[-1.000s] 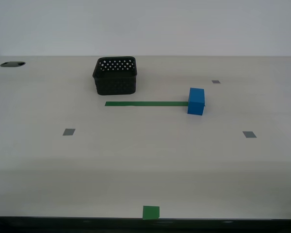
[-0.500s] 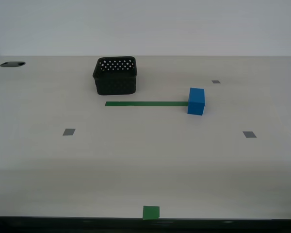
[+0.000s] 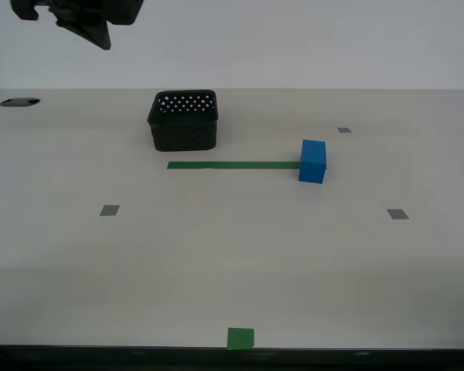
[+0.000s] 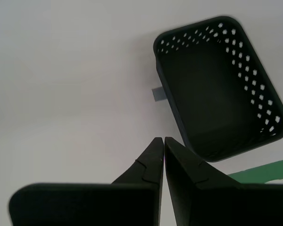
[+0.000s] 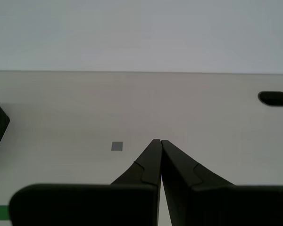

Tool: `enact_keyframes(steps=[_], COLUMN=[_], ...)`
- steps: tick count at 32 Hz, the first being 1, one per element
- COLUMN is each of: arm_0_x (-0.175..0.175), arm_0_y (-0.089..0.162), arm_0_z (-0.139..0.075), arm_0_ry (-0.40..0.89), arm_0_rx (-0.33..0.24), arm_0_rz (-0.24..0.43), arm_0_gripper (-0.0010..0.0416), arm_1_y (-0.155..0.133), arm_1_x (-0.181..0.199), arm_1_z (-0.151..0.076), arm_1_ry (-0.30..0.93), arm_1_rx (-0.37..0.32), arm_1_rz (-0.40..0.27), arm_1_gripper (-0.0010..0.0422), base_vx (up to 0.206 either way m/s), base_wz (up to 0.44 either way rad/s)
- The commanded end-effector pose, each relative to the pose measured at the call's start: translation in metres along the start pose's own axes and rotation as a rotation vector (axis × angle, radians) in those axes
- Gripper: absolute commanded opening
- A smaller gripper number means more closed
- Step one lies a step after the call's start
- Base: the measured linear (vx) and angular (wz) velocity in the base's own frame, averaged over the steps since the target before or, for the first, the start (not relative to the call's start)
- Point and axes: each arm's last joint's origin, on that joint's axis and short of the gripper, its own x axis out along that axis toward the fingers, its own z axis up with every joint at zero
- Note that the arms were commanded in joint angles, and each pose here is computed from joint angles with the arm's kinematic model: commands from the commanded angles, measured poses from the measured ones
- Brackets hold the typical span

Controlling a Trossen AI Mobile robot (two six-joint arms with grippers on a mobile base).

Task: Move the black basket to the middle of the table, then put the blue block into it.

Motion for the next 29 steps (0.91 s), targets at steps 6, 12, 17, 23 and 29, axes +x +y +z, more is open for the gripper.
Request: enact_keyframes(steps=[6,12,17,23,29], arm_0_x=[0.014,0.021,0.024,0.024,0.024], arm_0_y=[0.001,0.000,0.000,0.001,0.001], arm_0_z=[-0.035,-0.059,-0.067,-0.067,-0.067], arm_0_ry=[0.111,0.175,0.191,0.190,0.190], arm_0_rx=[0.005,0.009,0.019,0.019,0.019], arm_0_rz=[0.026,0.025,0.025,0.025,0.026], arm_0_gripper=[0.0001,0.0000,0.0001,0.0000,0.0000], arm_1_y=[-0.002,-0.016,-0.034,-0.036,-0.035], arm_1_x=[0.057,0.092,0.120,0.147,0.162], arm_1_z=[0.023,0.032,0.035,0.029,0.024], arm_1_ry=[0.161,0.251,0.293,0.332,0.321], arm_1_rx=[-0.041,-0.022,-0.003,-0.033,-0.024], arm_1_rz=[0.003,-0.011,-0.016,0.012,0.066], arm_1_gripper=[0.0056,0.0153,0.0194,0.0194,0.0194], base_vx=[0.000,0.000,0.000,0.000,0.000], base_wz=[0.000,0.000,0.000,0.000,0.000])
